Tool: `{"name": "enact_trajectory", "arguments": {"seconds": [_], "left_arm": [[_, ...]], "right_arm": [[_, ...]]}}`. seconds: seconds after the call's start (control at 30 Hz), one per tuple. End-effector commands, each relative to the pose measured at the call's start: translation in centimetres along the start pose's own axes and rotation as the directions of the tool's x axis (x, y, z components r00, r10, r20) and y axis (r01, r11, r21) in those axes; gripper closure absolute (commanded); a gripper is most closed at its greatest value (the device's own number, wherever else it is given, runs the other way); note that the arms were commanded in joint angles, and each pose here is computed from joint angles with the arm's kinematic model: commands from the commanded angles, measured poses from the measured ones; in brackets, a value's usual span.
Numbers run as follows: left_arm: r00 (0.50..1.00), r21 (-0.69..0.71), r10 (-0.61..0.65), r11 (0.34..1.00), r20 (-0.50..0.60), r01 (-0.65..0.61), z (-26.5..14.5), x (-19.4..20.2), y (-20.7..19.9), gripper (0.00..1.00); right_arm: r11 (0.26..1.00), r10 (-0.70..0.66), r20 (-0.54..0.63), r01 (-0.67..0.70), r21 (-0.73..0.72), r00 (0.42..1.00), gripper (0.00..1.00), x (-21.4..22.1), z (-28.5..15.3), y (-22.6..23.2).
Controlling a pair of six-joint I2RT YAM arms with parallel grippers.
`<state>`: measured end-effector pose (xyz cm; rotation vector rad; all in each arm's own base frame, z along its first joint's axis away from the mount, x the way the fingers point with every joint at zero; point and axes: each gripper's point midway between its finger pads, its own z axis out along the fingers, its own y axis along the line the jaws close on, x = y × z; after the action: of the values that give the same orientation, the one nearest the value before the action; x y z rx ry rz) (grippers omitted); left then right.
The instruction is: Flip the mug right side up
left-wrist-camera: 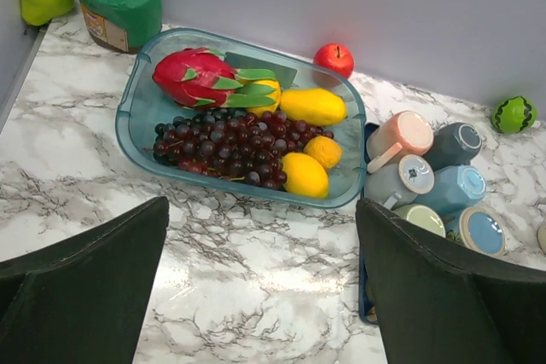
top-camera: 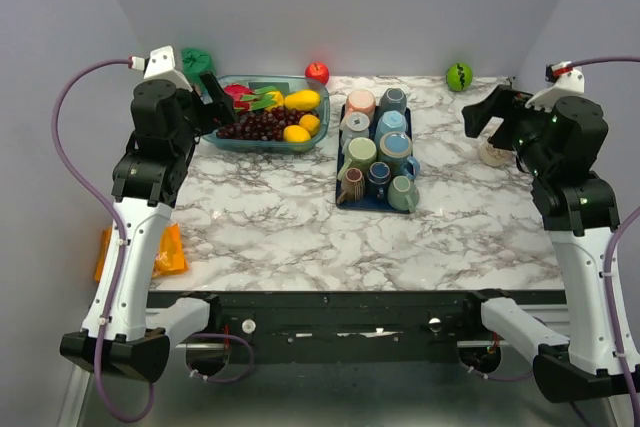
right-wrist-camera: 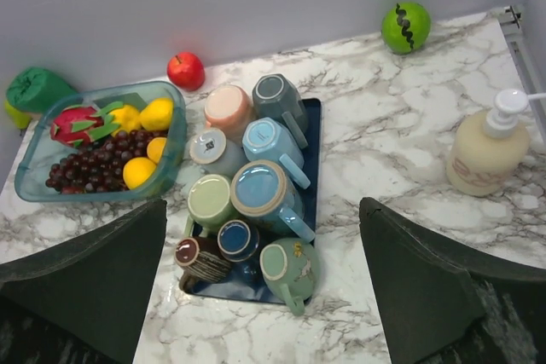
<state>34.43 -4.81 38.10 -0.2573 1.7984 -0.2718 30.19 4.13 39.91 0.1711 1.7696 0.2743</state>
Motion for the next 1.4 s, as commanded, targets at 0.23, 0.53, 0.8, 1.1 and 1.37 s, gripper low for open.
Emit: {"name": "enact_trajectory", "arguments": {"seconds": [0.23, 0.53, 0.8, 1.1, 1.37], "left_arm": [[0.998, 0.016, -0.005, 1.000, -0.066, 0.006, 0.5, 3.2, 0.5, 0.01], [0.986, 0.089, -0.034, 0.995, -0.164, 0.049, 1.6, 6.1, -0.7, 0.01], [0.976, 0.088, -0.060, 0.993, -0.211, 0.080, 2.2, 7.8, -0.7, 0.01], [0.973, 0.063, -0.059, 0.995, -0.223, 0.074, 2.5, 8.4, -0.1, 0.01], [0.971, 0.037, -0.048, 0.998, -0.234, 0.059, 2.8, 9.0, 0.5, 0.01]], "right_arm": [[0.985, -0.120, -0.304, 0.077, -0.152, 0.945, 0.09, 10.9, 3.0, -0.1], [0.961, -0.269, -0.478, 0.200, -0.191, 0.836, 0.27, 19.2, 4.1, 1.0], [0.947, -0.306, -0.633, 0.296, -0.126, 0.711, 0.41, 25.7, 5.2, 1.2], [0.904, -0.336, -0.733, 0.421, -0.075, 0.591, 0.52, 30.1, 6.8, -0.2], [0.881, -0.335, -0.781, 0.470, -0.060, 0.528, 0.58, 32.3, 7.1, -1.0]]}}
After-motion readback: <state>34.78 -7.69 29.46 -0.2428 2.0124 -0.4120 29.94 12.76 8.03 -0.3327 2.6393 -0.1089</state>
